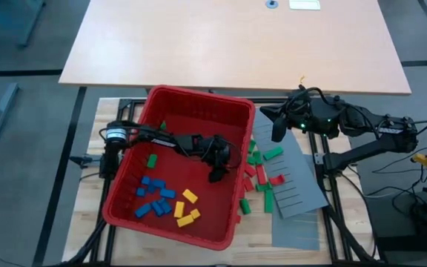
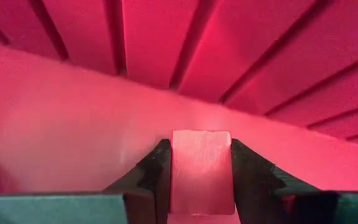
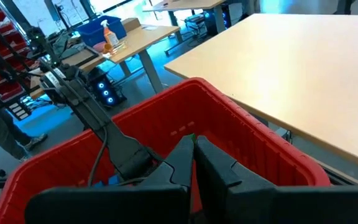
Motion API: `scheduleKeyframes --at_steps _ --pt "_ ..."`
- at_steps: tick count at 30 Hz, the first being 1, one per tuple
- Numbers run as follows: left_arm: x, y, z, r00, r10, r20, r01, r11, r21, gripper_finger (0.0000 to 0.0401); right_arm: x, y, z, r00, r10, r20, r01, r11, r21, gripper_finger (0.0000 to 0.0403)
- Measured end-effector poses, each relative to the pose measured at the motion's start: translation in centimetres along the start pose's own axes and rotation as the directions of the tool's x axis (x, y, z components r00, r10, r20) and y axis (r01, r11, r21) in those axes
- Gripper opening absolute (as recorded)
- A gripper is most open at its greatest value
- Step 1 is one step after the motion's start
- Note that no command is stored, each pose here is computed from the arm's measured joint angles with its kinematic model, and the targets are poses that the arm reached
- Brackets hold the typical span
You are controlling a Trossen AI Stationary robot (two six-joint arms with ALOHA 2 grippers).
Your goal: Sort blocks
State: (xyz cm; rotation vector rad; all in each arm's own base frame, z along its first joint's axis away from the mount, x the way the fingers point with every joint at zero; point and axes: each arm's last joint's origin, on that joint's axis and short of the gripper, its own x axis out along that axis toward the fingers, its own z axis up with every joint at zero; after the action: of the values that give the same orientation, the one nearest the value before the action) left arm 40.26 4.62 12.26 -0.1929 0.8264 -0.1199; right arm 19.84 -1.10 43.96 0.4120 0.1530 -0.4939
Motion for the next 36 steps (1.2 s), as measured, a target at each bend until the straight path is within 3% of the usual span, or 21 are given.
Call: scheduleKeyframes --at_steps 7,11,17,23,36 --pt "-3.8 -1.1 1.8 1.000 0.003 0.027 -0.004 1.000 0.030 0.0107 0.0 0.0 0.0 1.000 -0.004 0.004 0.004 1.000 -0.006 0.0000" --pt "-6.5 -1.7 2.5 0.998 0.062 0.019 -0.063 0.997 0.055 0.0107 0.0 0.0 0.0 1.000 -0.018 0.011 0.018 1.000 -0.020 0.0000" --pt "-11.3 -2.9 4.2 0.987 0.120 0.110 -0.128 0.989 0.074 0.0107 0.0 0.0 0.1 1.000 -0.017 0.016 0.018 0.999 -0.034 0.0000" --pt "-15.5 -4.3 5.6 0.963 0.113 0.245 -0.131 0.990 0.060 0.0107 0.0 0.0 0.1 1.000 -0.017 0.018 0.018 0.999 -0.044 0.0000" --pt "-17.4 -8.4 9.9 0.934 0.013 0.357 -0.072 0.986 0.152 0.0107 0.9 0.2 -0.3 0.999 -0.052 0.011 0.052 0.994 -0.093 0.0000"
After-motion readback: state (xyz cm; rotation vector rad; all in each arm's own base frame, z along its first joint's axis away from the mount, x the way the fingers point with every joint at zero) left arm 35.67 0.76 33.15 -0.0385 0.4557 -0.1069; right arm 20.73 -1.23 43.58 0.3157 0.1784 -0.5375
